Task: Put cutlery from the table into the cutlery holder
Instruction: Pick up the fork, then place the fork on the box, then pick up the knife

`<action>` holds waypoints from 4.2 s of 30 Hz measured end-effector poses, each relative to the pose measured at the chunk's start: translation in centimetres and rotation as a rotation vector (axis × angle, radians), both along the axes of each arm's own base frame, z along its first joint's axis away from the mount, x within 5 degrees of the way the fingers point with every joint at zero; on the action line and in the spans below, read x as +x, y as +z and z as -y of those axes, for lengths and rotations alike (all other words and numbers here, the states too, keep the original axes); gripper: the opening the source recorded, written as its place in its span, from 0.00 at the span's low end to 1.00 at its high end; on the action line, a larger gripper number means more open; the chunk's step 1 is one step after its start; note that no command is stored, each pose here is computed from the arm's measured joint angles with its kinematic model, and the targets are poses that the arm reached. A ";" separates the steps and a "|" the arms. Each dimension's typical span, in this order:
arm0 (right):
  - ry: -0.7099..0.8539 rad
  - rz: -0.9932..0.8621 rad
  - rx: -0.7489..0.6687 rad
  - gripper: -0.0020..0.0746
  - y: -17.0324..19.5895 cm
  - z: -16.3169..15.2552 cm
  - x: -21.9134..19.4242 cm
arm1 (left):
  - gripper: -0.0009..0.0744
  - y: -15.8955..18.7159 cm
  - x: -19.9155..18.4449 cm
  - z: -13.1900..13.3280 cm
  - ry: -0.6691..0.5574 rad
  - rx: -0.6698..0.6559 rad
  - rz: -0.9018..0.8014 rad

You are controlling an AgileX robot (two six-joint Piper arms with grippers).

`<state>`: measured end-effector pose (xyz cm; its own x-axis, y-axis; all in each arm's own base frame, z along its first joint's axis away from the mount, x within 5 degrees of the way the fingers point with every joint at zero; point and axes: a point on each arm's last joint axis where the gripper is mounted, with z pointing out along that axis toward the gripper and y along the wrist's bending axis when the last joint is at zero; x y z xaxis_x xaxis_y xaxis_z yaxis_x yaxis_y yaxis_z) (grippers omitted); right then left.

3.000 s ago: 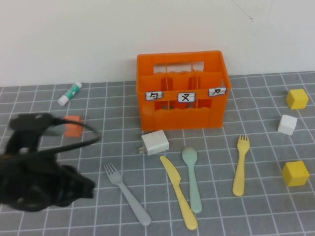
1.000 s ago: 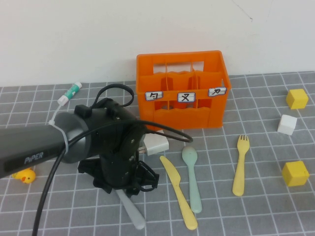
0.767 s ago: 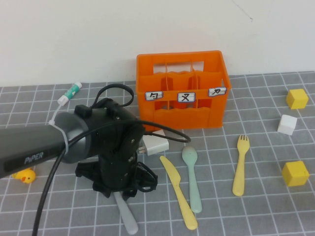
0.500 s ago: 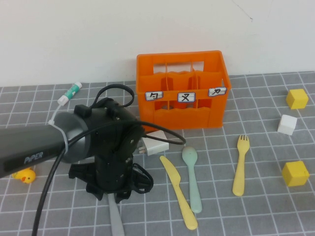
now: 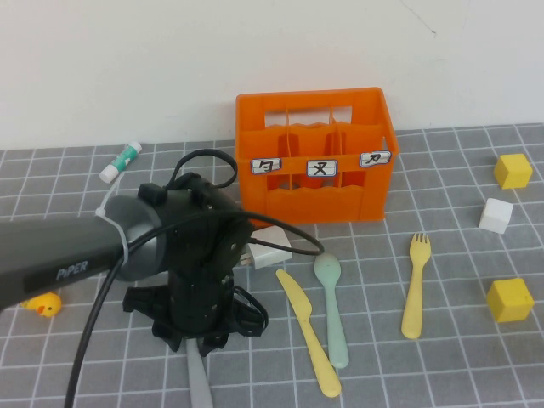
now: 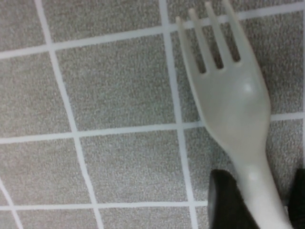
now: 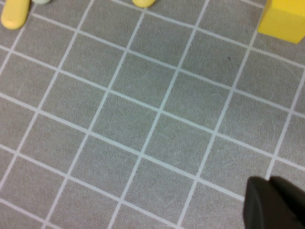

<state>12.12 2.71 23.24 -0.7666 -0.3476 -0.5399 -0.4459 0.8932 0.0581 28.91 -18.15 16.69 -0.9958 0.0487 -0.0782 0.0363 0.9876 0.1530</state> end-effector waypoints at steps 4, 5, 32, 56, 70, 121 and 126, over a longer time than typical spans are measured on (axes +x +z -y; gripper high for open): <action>0.006 0.002 -0.001 0.02 0.0 0.0 0.0 | 0.36 -0.1 0.0 0.1 -0.019 -0.001 -0.007; 0.008 0.003 0.000 0.02 0.0 0.0 0.0 | 0.33 -0.1 0.0 0.1 -0.026 -0.001 -0.008; 0.027 0.030 0.005 0.02 0.1 -0.2 0.2 | 0.14 4.8 0.3 0.8 -0.157 -0.197 0.229; 0.031 0.056 0.026 0.02 0.3 -0.3 0.3 | 0.14 18.5 0.6 2.4 -0.290 -0.786 1.111; 0.045 0.076 0.059 0.02 0.5 -0.6 0.4 | 0.14 15.8 3.4 5.0 -0.479 -0.798 1.338; 0.109 0.126 0.068 0.02 0.8 -1.0 0.6 | 0.44 8.4 7.4 5.2 -0.347 -0.561 1.378; 0.125 0.134 0.063 0.02 0.8 -1.0 0.6 | 0.24 13.8 5.6 4.0 -0.458 -0.469 1.468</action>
<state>12.70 3.73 24.02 -0.6395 -0.3979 -0.6578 -0.5604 0.8270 0.0446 34.47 -22.12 30.49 0.0406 0.0051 -0.9992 0.4295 0.9028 0.0221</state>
